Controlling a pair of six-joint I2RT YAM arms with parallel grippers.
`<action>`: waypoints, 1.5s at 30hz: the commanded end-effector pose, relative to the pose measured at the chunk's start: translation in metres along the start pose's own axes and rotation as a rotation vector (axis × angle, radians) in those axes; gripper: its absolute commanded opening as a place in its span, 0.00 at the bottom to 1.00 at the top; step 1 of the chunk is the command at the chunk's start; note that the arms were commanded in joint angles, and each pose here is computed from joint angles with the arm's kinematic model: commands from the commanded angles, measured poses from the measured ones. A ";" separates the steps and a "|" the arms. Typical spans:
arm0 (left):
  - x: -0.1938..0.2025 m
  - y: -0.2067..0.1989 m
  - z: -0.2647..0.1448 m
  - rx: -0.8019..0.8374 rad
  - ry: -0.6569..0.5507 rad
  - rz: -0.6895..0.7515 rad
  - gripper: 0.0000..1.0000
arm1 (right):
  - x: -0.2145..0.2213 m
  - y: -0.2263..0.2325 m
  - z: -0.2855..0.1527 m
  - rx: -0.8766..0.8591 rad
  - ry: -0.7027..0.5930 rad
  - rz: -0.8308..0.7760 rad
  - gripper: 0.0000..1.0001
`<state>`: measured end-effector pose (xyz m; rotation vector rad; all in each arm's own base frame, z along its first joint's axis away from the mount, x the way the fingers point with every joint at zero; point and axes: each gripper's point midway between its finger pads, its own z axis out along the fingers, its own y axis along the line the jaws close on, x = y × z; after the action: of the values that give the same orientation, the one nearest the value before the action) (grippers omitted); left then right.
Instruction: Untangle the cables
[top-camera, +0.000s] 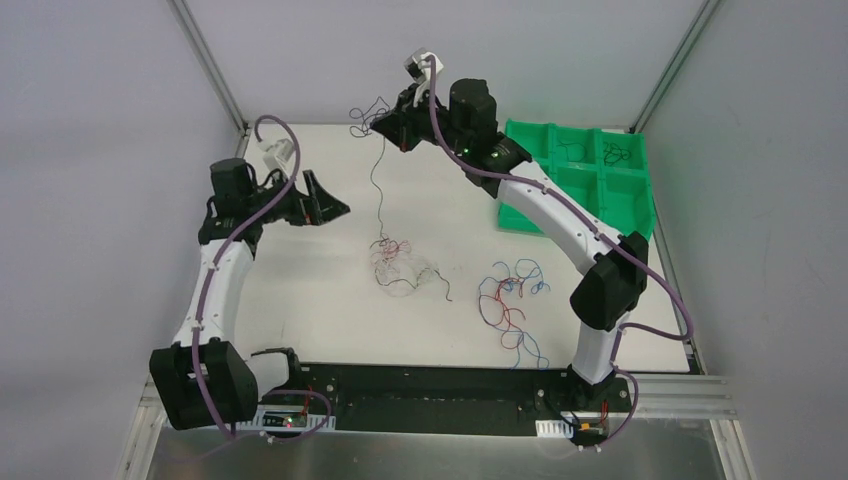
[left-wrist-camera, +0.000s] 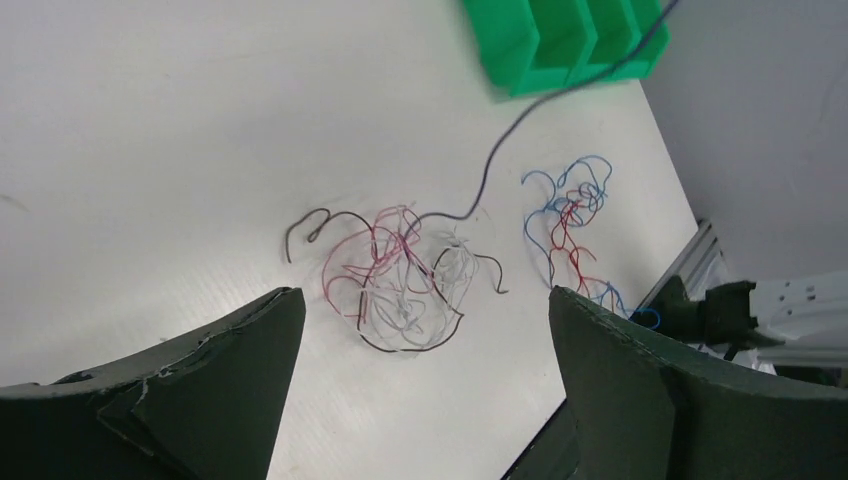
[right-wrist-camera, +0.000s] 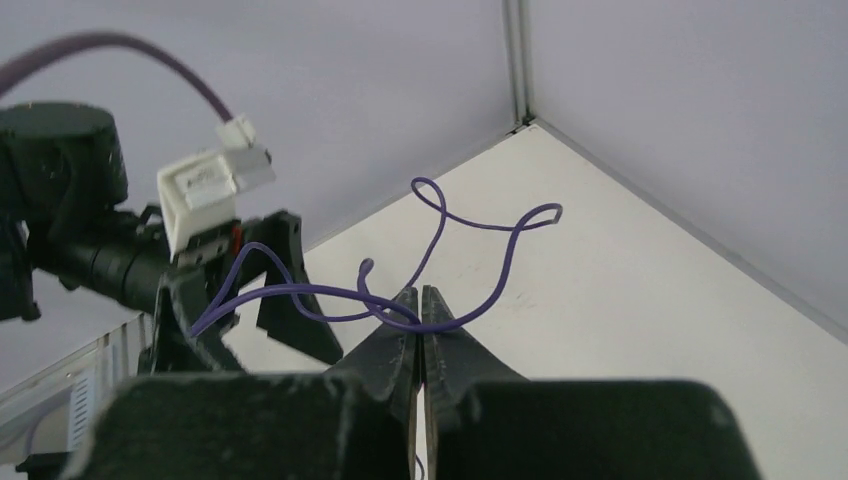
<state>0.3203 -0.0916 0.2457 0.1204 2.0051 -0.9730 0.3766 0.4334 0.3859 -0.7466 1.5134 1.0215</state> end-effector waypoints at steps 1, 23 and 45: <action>0.028 -0.010 0.019 0.061 0.029 0.171 0.95 | -0.052 -0.004 -0.010 0.064 -0.133 -0.016 0.00; 0.195 0.053 0.090 -0.189 0.375 -0.236 0.00 | -0.138 -0.060 -0.042 0.267 -0.294 -0.048 0.00; 0.202 0.080 0.035 -0.365 0.425 -0.361 0.00 | -0.196 -0.206 -0.195 0.643 -0.345 -0.117 0.00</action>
<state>0.2581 -0.1237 0.0343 -0.2179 2.6104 -0.8694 0.5352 0.1851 0.4741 -0.2045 1.5001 0.5273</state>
